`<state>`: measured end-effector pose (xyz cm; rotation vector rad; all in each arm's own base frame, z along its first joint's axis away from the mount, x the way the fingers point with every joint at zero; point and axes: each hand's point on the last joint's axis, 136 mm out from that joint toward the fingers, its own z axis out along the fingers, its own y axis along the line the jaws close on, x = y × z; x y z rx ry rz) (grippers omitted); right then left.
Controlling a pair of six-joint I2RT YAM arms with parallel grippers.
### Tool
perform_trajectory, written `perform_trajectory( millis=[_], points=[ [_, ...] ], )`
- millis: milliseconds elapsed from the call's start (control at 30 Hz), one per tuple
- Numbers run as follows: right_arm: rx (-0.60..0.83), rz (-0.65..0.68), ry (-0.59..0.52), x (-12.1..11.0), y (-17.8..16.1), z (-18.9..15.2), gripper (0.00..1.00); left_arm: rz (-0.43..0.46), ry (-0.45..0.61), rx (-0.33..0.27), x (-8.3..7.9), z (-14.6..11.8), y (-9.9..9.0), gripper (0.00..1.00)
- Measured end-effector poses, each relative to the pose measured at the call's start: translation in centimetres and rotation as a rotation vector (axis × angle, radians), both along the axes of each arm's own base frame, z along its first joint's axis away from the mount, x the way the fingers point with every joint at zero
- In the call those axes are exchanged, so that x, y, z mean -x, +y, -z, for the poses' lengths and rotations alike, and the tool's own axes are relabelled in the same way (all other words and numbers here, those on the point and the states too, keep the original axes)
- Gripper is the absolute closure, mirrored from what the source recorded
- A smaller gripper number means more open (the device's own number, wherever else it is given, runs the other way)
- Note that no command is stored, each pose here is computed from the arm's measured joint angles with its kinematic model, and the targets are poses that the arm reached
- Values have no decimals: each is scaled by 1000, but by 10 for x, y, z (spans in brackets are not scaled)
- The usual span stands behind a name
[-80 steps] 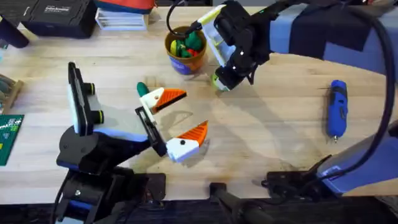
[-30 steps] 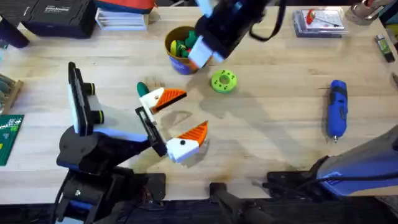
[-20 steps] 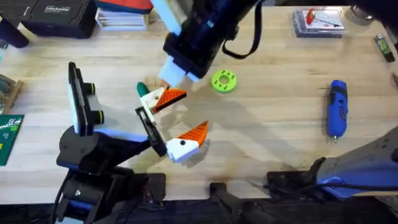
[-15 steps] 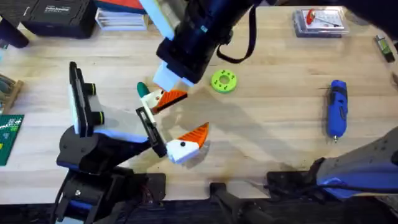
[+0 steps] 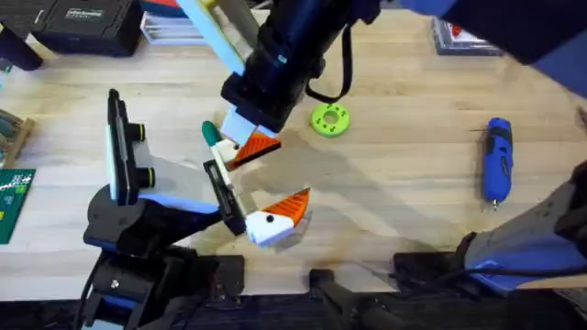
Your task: Pick up the gripper from the table and insert it into the empty holder that is missing its gripper. Then pick up a screw, insert it into the mounting hole, and use the screwdriver to tighten it. Finally, clean up the table by picking up the vegetable and placing it into the bucket.
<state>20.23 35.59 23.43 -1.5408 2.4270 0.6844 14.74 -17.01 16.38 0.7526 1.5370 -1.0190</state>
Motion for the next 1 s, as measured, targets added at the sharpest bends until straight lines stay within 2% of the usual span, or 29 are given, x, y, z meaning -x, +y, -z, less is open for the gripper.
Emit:
perform_trajectory(
  millis=[433,1000],
  points=[
    [36,15,-25,-10,1,12,995,4,0,0,1,0,0,15],
    [46,-13,-28,-2,9,17,995,4,7,-1,1,1,0,15]
  ],
)
